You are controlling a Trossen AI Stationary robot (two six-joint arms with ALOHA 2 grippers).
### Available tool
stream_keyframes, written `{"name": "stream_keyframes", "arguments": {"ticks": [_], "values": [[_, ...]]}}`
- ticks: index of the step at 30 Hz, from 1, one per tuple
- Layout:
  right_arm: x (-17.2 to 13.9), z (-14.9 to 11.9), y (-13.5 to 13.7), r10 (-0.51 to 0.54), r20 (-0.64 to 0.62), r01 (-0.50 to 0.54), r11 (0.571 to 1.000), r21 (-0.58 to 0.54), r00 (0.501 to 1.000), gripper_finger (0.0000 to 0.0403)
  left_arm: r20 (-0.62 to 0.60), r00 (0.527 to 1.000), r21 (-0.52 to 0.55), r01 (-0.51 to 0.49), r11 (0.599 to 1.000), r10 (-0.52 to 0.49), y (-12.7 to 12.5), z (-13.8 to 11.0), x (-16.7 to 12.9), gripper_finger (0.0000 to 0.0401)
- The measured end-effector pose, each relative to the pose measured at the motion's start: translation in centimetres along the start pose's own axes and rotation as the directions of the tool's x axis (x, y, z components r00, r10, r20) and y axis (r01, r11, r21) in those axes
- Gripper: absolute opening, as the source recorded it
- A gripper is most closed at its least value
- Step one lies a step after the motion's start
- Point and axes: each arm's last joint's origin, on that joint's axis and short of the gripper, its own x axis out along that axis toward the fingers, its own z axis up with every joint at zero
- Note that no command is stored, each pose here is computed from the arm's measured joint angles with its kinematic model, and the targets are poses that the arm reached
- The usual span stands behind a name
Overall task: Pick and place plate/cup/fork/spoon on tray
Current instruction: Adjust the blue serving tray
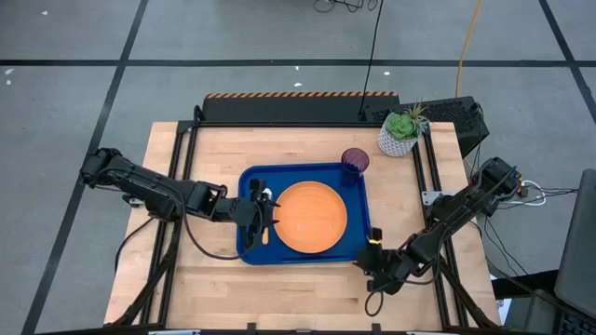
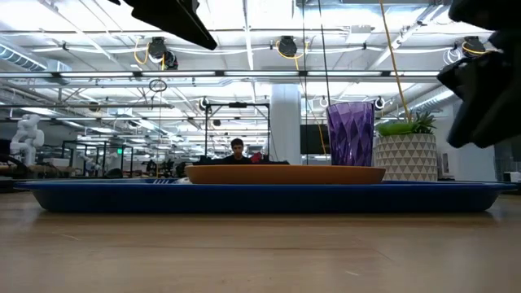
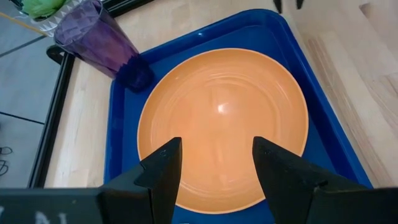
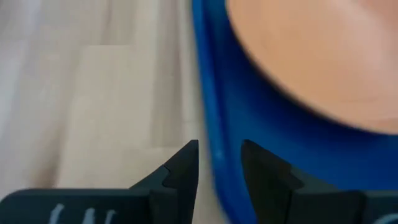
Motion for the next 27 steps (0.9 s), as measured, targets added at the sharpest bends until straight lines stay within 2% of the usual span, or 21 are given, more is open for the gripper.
{"name": "stream_keyframes", "arguments": {"ticks": [5,14,27], "values": [[0.3,-0.4,-0.7,-0.07,-0.047,0.069,0.997,-0.027,0.996,0.0114,-0.002,1.0,-0.002,0.0,1.0,0.0,0.0,0.0,0.0,0.02],[1.2,-1.1,-1.0,-0.106,-0.106,0.103,0.994,-0.038,0.989,0.0114,-0.001,1.0,-0.006,0.005,1.0,-0.005,-0.1,0.0,0.0,0.02],[1.3,-1.2,-0.8,-0.07,-0.136,0.071,0.997,0.005,0.988,0.0114,-0.006,1.0,-0.01,0.005,1.0,-0.005,-0.2,-0.1,-0.1,0.02]]}}
